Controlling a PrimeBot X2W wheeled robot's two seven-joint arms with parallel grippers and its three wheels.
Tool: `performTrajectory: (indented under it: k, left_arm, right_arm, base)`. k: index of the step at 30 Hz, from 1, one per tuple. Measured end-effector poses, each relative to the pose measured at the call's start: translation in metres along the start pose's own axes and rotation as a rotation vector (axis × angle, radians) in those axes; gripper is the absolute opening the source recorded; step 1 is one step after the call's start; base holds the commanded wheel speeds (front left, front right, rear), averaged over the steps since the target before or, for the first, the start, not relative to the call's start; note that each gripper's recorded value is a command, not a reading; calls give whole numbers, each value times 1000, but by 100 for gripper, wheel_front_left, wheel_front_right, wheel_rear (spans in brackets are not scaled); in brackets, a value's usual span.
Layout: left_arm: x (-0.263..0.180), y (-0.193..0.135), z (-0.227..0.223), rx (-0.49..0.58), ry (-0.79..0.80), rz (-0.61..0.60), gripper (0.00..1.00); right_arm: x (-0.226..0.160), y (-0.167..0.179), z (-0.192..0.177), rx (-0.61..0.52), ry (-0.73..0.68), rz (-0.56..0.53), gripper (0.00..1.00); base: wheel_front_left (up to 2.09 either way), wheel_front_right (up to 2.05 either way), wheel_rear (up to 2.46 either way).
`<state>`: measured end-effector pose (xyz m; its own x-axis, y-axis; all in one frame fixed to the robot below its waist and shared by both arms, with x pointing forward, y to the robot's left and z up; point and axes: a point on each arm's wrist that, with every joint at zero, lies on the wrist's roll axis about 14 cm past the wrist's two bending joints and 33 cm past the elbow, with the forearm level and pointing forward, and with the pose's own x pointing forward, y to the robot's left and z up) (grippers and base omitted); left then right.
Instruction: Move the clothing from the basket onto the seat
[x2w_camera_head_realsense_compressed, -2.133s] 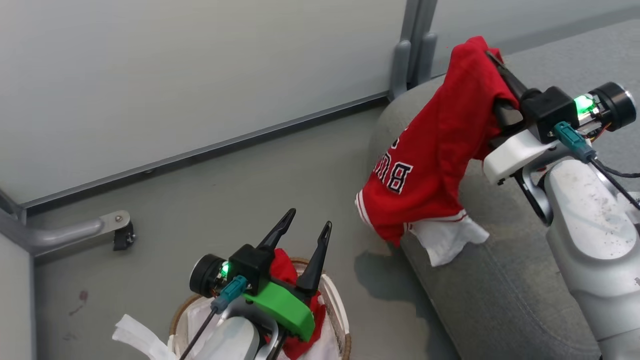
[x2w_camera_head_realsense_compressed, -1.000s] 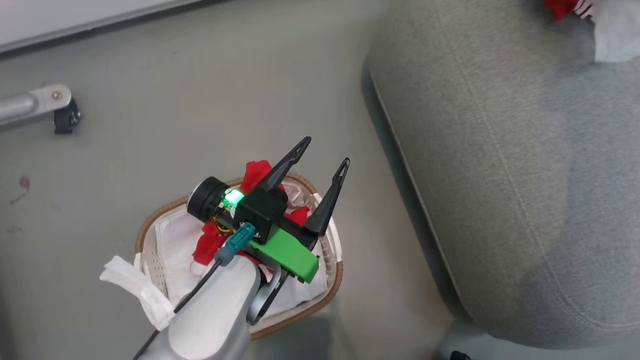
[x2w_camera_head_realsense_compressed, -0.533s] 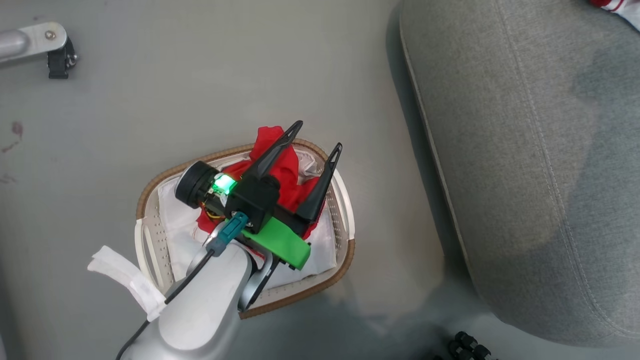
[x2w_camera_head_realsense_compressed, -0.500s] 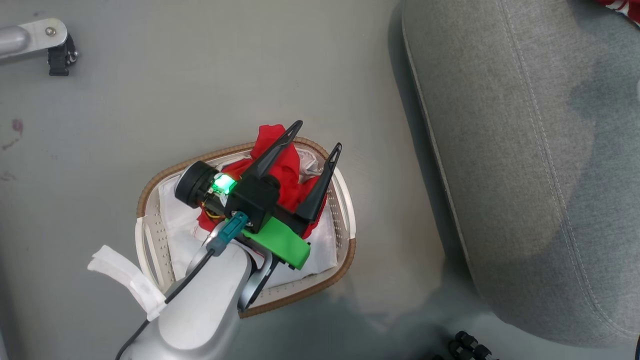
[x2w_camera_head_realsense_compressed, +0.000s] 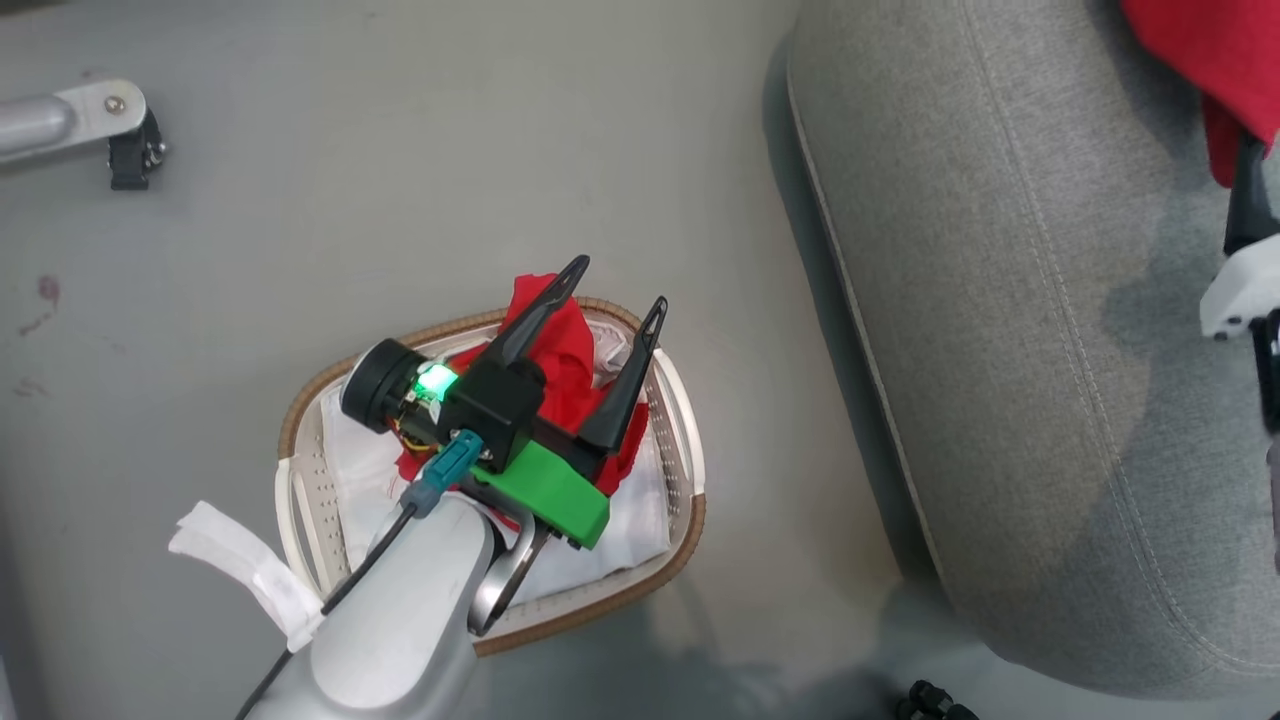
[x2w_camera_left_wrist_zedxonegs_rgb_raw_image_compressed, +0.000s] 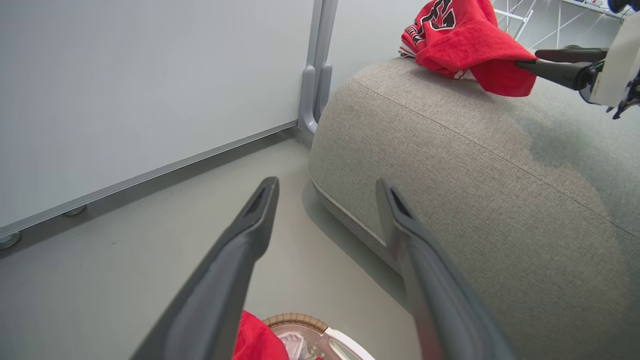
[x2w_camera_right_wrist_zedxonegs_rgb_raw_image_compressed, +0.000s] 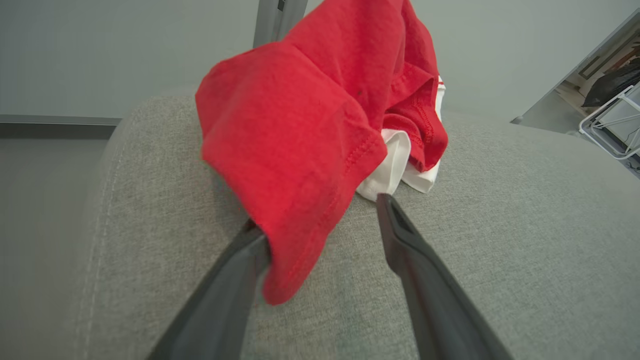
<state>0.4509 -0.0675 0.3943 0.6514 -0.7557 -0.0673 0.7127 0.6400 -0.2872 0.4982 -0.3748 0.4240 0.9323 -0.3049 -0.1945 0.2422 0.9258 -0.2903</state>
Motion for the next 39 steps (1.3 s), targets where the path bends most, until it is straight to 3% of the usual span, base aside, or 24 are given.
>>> performTrajectory:
  k: [11,16,22,30,39]
  left_arm:
    - [-18,-7,27,0,-44,56,100]
    - [-30,-9,46,6,-83,98,100]
    - [-54,-2,65,11,-125,189,100]
    - [-115,37,83,21,-180,416,100]
    - [-189,63,83,19,-213,633,100]
  right_arm:
    - [-54,-6,-6,53,-1,-11,100]
    - [-61,-15,26,41,-84,-8,100]
    - [-67,-1,70,51,-198,43,100]
    - [-86,55,120,142,-331,160,100]
    - [-124,134,114,240,-321,328,100]
  base:
    - [0,0,0]
    - [0,0,0]
    - [0,0,0]
    - [0,0,0]
    - [0,0,0]
